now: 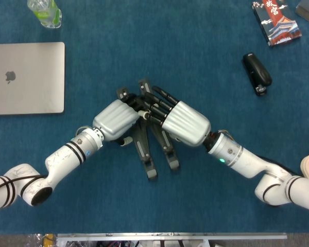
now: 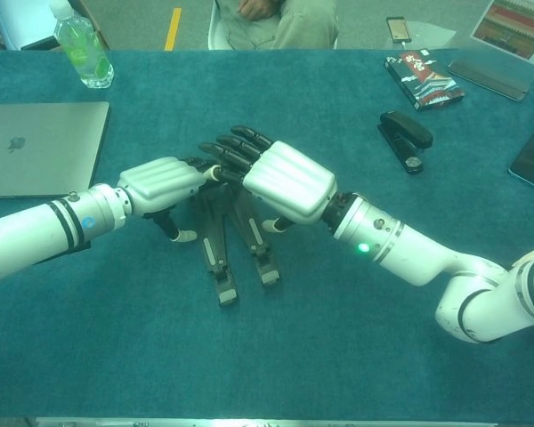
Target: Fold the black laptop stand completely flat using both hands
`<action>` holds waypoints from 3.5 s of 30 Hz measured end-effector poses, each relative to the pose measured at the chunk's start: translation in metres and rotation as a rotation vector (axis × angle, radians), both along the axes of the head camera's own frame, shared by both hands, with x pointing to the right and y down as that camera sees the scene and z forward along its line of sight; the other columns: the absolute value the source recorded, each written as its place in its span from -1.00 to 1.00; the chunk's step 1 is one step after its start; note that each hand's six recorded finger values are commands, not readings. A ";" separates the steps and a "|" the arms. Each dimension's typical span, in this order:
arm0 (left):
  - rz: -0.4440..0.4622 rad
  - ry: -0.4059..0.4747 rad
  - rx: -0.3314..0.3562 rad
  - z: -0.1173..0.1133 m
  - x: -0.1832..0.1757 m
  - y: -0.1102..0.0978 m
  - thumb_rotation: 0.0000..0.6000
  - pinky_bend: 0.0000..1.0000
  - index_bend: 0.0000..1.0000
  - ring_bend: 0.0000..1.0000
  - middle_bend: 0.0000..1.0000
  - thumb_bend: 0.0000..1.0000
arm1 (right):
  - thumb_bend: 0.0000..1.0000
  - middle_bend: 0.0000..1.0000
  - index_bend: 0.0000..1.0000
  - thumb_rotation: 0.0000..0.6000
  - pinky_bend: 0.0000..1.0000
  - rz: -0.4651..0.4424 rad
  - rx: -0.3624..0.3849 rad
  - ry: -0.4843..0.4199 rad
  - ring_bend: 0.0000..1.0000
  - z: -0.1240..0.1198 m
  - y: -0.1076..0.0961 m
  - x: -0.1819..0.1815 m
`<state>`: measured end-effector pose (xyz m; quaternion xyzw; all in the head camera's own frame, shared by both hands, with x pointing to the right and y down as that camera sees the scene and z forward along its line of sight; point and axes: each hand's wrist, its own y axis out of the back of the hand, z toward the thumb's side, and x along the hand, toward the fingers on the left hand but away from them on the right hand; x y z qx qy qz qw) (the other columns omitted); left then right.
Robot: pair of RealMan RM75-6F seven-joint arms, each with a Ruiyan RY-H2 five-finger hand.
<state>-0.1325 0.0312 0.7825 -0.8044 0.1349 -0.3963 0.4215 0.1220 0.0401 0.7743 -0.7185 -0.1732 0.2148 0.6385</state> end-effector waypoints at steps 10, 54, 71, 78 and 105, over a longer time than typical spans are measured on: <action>0.007 0.005 -0.008 -0.001 0.002 0.002 1.00 -0.84 -1.00 -1.00 -1.00 -0.51 | -1.00 -1.00 -1.00 1.00 -0.93 0.005 0.009 -0.013 -1.00 0.000 0.000 -0.006; 0.305 -0.178 0.127 -0.028 0.004 -0.008 1.00 -0.84 -0.78 -1.00 -1.00 -0.51 | -1.00 -1.00 -1.00 1.00 -0.93 0.179 0.009 -0.121 -1.00 -0.073 -0.047 0.045; 0.389 -0.233 0.156 -0.020 0.028 -0.011 1.00 -0.83 -0.60 -1.00 -1.00 -0.50 | -1.00 -1.00 -1.00 1.00 -0.93 0.296 0.048 -0.103 -1.00 -0.097 -0.072 0.085; 0.395 -0.241 0.149 -0.019 0.031 -0.009 1.00 -0.84 -0.61 -1.00 -1.00 -0.51 | -1.00 -1.00 -1.00 1.00 -0.93 0.301 0.048 -0.106 -1.00 -0.098 -0.073 0.088; 0.415 -0.231 0.165 -0.028 0.039 -0.006 1.00 -0.84 -0.68 -1.00 -1.00 -0.51 | -1.00 -1.00 -1.00 1.00 -0.93 0.306 0.041 -0.117 -1.00 -0.096 -0.071 0.087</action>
